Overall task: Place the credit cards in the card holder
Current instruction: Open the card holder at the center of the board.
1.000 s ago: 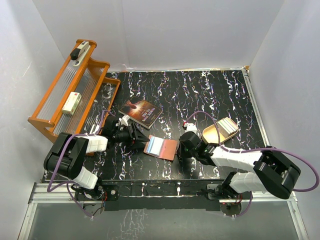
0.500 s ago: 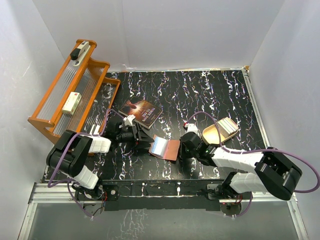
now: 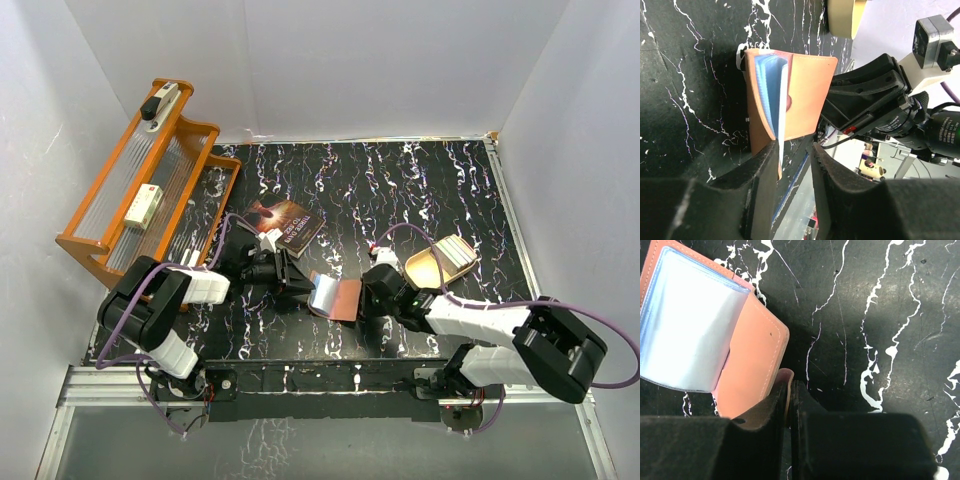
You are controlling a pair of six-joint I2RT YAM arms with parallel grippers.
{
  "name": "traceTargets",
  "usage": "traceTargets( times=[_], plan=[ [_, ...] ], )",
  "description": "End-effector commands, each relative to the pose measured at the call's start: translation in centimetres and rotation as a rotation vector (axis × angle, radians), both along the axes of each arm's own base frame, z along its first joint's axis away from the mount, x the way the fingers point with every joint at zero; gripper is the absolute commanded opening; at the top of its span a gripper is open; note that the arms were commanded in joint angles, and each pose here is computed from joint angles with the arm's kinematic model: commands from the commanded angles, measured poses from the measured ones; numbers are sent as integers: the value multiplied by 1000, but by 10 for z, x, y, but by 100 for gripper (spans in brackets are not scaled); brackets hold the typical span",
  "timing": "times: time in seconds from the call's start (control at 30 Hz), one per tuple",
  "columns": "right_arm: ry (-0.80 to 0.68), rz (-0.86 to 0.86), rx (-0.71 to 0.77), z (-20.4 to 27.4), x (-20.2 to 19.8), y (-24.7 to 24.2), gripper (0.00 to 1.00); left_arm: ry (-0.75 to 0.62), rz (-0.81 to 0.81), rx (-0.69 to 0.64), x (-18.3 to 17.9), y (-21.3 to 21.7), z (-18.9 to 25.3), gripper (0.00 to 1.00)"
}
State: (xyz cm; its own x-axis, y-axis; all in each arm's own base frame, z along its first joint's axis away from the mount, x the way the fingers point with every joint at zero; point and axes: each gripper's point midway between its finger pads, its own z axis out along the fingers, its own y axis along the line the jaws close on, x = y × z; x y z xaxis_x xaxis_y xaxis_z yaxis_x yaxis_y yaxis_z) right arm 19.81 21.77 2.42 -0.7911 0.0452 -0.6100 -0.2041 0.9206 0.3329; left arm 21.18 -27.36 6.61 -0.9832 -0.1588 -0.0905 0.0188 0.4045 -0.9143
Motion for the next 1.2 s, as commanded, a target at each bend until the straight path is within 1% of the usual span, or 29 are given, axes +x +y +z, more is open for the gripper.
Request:
traceTargets(
  times=[0.0, 0.1, 0.17, 0.37, 0.43, 0.57, 0.67, 0.77, 0.83, 0.9, 0.97, 1.03, 1.1, 1.17],
  plan=[
    [-31, -34, 45, 25, 10, 8, 10, -52, -9, 40, 3, -2, 0, 29],
    [-40, -60, 46, 49, 14, 7, 24, -65, 1, 79, 4, 1, -1, 28],
    [-46, -72, 60, 67, 15, 8, 29, -69, 6, 87, 4, 2, -1, 28],
    [-96, -82, 103, 123, 25, 16, 31, -57, 7, 90, 4, 2, -4, 29],
    [-110, -66, 130, 139, 29, 23, 30, -58, 6, 82, 5, 0, -3, 32],
    [-134, -28, 206, 158, 35, 44, 29, -65, -10, 67, 5, -5, 1, 34],
    [-122, -23, 209, 149, 41, 54, 28, -64, -9, 74, 6, -6, 1, 34],
    [-83, -16, 188, 126, 43, 62, 28, -65, 3, 80, 4, -4, 0, 35],
    [-60, -17, 171, 111, 44, 64, 28, -68, 15, 96, 3, -1, 0, 36],
    [-50, -16, 144, 96, 45, 64, 26, -67, 34, 136, 4, 4, -3, 37],
    [-36, -23, 91, 76, 46, 59, 21, -74, 51, 192, 6, 11, -8, 41],
    [-19, -25, 29, 55, 46, 52, 18, -81, 64, 245, 9, 17, -11, 44],
    [9, -20, -16, 34, 41, 46, 17, -87, 70, 294, 11, 22, -15, 48],
    [35, -21, -40, 16, 37, 41, 16, -95, 67, 311, 11, 24, -17, 53]
  ],
)
